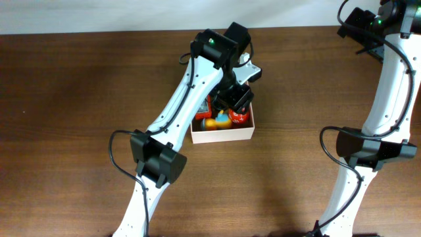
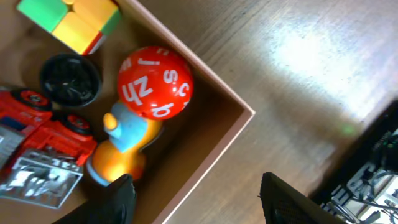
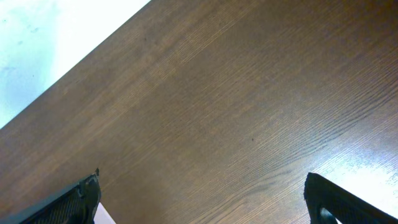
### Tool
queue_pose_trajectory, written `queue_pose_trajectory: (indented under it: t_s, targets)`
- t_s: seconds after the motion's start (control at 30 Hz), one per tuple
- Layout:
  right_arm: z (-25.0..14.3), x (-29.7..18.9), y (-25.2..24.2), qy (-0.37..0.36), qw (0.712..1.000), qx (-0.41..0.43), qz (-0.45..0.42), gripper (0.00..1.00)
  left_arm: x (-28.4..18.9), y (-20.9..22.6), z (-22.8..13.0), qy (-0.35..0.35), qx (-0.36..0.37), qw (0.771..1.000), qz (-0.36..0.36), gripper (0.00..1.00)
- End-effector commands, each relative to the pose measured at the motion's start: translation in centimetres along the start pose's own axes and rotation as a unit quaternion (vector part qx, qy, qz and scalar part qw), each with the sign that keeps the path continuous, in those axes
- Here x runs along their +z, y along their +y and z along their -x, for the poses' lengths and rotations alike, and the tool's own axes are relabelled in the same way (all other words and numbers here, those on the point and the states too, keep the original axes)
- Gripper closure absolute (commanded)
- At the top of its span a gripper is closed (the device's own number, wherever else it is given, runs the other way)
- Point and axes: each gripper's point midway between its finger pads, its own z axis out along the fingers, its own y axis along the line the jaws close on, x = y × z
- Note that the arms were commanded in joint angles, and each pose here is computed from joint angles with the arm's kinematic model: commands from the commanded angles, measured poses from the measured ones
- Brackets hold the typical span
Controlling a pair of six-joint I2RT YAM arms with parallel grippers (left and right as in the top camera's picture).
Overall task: Pack container
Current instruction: 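Lower the red ball into the box's right front and release it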
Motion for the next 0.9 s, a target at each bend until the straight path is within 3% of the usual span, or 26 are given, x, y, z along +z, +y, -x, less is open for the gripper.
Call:
queue_pose_trajectory:
  t_s: [0.0,0.33,0.73,0.87]
  targets:
    - [0.6,-2.1,-0.3,-0.022,1.000,0.011,0.009,0.01,-1.2,0.5,0.0,-0.013,0.004,1.000,0.012,0.34]
    - [0.6,-2.1,-0.3,-0.022,1.000,0.011,0.009,0.01,-6.5,4.2,0.1,-0.080,-0.055,0.995,0.032,0.34]
    - [0.6,-2.1,-0.3,-0.022,1.000,0.011,0.009,0.01,-7.4,6.0,-0.1,-0.090,-0.091,0.990,0.052,0.34]
    - [0.6,-2.1,-0.3,-0.022,1.000,0.011,0.009,0.01,-9.9,7.5,-0.6,-0.114,-0.126,0.981,0.096,0.34]
